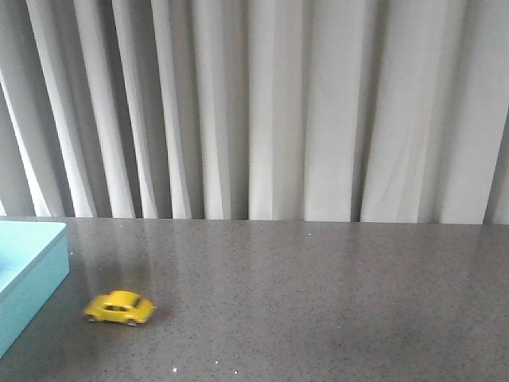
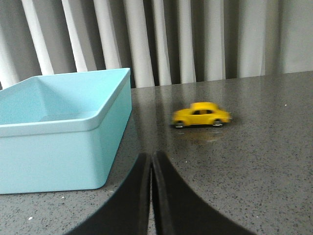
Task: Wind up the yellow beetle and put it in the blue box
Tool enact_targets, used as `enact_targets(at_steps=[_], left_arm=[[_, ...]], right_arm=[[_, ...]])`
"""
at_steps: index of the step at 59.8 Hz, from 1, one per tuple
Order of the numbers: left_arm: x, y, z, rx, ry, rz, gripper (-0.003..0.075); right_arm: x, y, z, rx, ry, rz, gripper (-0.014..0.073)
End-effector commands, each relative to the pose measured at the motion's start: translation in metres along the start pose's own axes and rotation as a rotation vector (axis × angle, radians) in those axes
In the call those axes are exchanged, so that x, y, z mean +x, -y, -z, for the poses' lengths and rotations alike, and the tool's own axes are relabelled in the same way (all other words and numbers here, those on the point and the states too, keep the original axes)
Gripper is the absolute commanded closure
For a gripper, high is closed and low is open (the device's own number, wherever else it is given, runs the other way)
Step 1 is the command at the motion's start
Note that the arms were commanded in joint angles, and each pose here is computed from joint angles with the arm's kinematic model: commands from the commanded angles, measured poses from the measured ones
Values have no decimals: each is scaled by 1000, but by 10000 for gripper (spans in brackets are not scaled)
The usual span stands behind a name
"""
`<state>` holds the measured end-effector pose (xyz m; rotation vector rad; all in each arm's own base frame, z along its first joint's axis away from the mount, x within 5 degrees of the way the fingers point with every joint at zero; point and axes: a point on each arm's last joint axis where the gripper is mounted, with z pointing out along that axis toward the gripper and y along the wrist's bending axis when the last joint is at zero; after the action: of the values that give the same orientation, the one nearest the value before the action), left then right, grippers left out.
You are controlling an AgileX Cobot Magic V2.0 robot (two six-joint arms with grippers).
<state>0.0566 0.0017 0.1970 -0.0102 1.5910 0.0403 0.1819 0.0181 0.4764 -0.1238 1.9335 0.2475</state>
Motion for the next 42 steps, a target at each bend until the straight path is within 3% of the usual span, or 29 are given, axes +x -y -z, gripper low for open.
enact_targets(at_steps=[1, 10, 19, 30, 42], left_arm=[[-12, 0, 2, 1, 95, 10, 726], [-12, 0, 2, 1, 95, 10, 726], [-12, 0, 2, 1, 95, 10, 726], [-12, 0, 2, 1, 95, 10, 726], [-12, 0, 2, 1, 95, 10, 726]], right_arm=[[29, 4, -1, 28, 69, -29, 603], [97, 10, -1, 76, 64, -69, 602], [145, 15, 0, 124, 60, -47, 602], [170, 16, 7, 153, 49, 2, 602], [175, 15, 9, 149, 16, 9, 602]])
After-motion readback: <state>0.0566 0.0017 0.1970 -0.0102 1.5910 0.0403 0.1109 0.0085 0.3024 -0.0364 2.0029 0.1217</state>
